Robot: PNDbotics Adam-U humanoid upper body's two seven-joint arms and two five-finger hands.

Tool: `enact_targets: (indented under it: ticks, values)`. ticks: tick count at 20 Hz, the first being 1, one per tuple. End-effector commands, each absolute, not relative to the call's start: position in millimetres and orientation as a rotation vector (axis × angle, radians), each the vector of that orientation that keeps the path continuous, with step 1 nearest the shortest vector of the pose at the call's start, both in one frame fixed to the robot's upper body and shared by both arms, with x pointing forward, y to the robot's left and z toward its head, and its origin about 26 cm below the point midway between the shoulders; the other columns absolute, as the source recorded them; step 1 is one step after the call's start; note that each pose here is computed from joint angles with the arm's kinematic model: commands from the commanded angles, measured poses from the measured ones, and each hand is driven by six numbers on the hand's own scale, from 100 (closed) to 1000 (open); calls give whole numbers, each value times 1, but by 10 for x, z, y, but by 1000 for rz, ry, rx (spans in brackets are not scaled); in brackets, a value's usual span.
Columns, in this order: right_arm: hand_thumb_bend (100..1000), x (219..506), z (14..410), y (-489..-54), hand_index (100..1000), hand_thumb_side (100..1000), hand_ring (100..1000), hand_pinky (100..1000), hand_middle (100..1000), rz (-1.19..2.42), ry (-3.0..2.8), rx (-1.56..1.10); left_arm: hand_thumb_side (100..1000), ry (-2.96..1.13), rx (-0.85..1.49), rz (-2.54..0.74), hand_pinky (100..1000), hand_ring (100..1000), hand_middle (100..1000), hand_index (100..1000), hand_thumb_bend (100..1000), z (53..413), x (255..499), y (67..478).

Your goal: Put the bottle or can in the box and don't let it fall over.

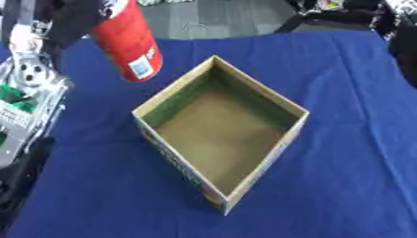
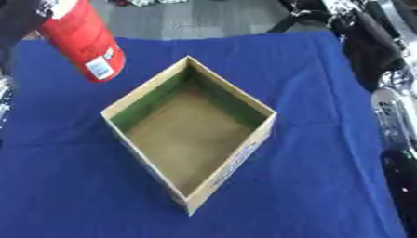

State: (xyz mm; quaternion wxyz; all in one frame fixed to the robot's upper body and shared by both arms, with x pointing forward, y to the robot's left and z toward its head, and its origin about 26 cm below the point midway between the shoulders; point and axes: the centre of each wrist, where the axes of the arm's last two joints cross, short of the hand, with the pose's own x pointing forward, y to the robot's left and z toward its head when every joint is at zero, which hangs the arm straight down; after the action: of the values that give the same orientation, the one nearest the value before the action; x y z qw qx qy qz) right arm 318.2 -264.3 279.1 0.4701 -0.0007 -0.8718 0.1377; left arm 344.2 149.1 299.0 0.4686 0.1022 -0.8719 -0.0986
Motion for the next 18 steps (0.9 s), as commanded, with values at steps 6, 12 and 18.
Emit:
enact_targets:
  ticks: [6,12,18]
  values:
    - [100,3153,2966,-2680,894,523,834,953,863,277,-2193,-58,397,-2124,126,-337,773,425,381,397,100,2859,3358,1000]
    - [100,3146,2974,-2663,892,524,833,954,860,263,-2196,-76,381,-2138,159,-368,775,426,381,396,100,2692,3370,817]
    - [100,3141,2981,-2653,890,524,829,954,857,264,-2200,-68,399,-2134,179,-382,778,428,385,400,100,2523,3399,687]
